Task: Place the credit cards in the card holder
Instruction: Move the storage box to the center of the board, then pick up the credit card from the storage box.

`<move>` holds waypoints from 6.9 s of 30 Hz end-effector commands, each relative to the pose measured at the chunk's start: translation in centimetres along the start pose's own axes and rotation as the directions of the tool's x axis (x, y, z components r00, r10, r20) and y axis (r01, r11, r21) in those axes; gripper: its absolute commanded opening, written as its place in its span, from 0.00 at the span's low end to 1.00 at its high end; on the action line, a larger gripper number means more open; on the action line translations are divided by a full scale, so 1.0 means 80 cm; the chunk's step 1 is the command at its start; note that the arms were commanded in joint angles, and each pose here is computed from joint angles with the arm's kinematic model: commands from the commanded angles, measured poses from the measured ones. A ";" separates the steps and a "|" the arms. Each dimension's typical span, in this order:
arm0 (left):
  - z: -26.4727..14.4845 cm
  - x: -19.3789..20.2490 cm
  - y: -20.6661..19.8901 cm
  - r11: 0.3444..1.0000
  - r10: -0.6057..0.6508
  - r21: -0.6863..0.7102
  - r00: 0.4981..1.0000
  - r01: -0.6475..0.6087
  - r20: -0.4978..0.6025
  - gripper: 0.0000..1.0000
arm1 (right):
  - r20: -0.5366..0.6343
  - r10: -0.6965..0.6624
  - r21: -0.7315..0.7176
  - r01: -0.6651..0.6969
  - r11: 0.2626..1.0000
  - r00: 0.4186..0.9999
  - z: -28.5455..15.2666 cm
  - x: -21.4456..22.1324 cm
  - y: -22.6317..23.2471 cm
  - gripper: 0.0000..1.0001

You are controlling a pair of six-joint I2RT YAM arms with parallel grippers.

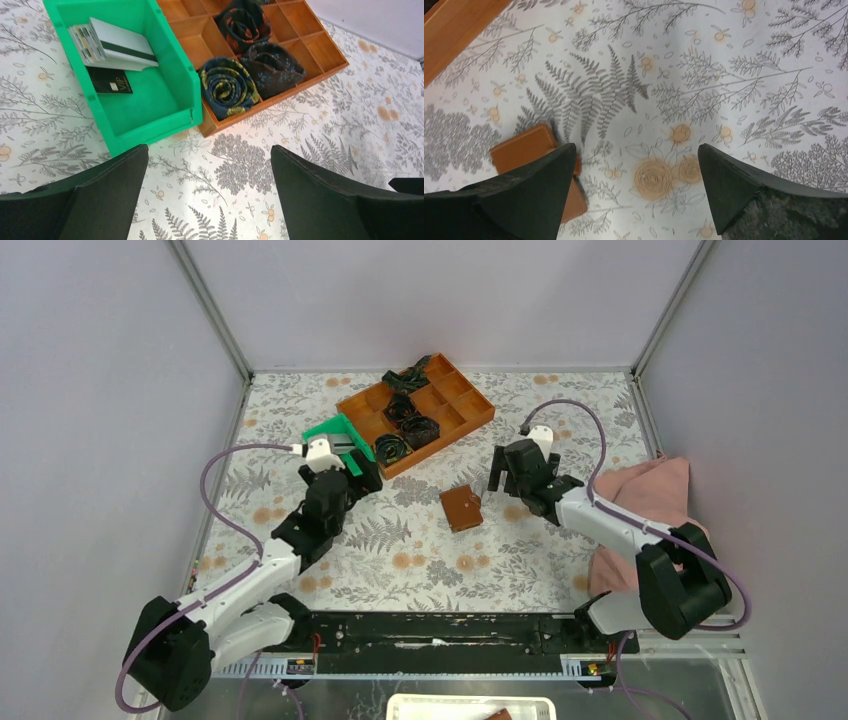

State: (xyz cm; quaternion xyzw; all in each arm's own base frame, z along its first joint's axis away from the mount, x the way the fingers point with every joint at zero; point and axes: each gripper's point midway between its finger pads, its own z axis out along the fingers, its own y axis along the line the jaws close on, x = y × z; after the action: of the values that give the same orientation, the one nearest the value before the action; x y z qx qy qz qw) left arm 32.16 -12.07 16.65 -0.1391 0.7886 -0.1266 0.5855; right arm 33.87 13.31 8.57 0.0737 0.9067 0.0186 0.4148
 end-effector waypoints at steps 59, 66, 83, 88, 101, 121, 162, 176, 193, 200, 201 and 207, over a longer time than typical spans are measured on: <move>0.059 -0.068 0.138 0.852 -0.382 -0.252 0.874 0.459 0.301 1.00 | 0.229 -0.371 -0.522 0.435 0.734 0.900 0.029 -0.063 0.379 0.77; 0.088 -0.052 0.131 0.858 -0.395 -0.255 0.891 0.445 0.224 0.96 | 0.246 -0.366 -0.493 0.441 0.750 0.897 0.027 -0.069 0.368 0.77; 0.122 -0.001 0.143 0.842 -0.415 -0.344 0.906 0.416 0.080 0.83 | 0.296 -0.333 -0.454 0.439 0.775 0.895 -0.003 -0.091 0.339 0.77; 0.124 0.001 0.143 0.843 -0.417 -0.346 0.907 0.412 0.064 0.77 | 0.302 -0.332 -0.444 0.440 0.781 0.894 -0.007 -0.094 0.334 0.78; 0.121 0.025 0.145 0.858 -0.390 -0.384 0.919 0.342 -0.051 0.56 | 0.304 -0.316 -0.438 0.427 0.791 0.899 -0.017 -0.093 0.320 0.78; 0.119 0.056 0.154 0.867 -0.330 -0.454 0.919 0.204 -0.217 0.15 | 0.316 -0.308 -0.423 0.424 0.801 0.897 -0.039 -0.096 0.295 0.78; -0.040 0.146 0.093 0.898 -0.201 -0.441 0.906 0.018 -0.373 0.02 | 0.245 -0.286 -0.551 0.376 0.745 0.926 -0.099 -0.032 0.259 0.76; -0.040 0.124 0.068 0.894 -0.185 -0.447 0.930 0.026 -0.317 0.39 | 0.236 -0.312 -0.562 0.391 0.729 0.920 -0.104 -0.013 0.269 0.76; -0.076 -0.018 0.065 0.876 -0.274 -0.402 0.961 0.268 0.045 0.64 | 0.267 -0.406 -0.574 0.483 0.661 0.874 -0.109 -0.004 0.339 0.75; -0.099 -0.029 0.090 0.832 -0.372 -0.373 0.912 0.410 0.173 0.63 | 0.247 -0.468 -0.590 0.515 0.622 0.848 -0.090 0.012 0.384 0.74; -0.101 -0.030 0.092 0.829 -0.382 -0.366 0.906 0.423 0.183 0.63 | 0.242 -0.473 -0.595 0.515 0.617 0.847 -0.088 0.014 0.391 0.74; -0.107 -0.029 0.101 0.816 -0.397 -0.365 0.894 0.447 0.208 0.63 | 0.219 -0.485 -0.629 0.503 0.593 0.847 -0.074 0.024 0.428 0.73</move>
State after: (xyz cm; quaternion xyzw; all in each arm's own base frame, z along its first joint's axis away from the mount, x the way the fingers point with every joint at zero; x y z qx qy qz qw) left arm 24.45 -4.80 18.57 -0.4142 0.7279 -0.1014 0.5370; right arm 32.21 45.26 12.42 -0.3204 0.8306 0.2011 0.4086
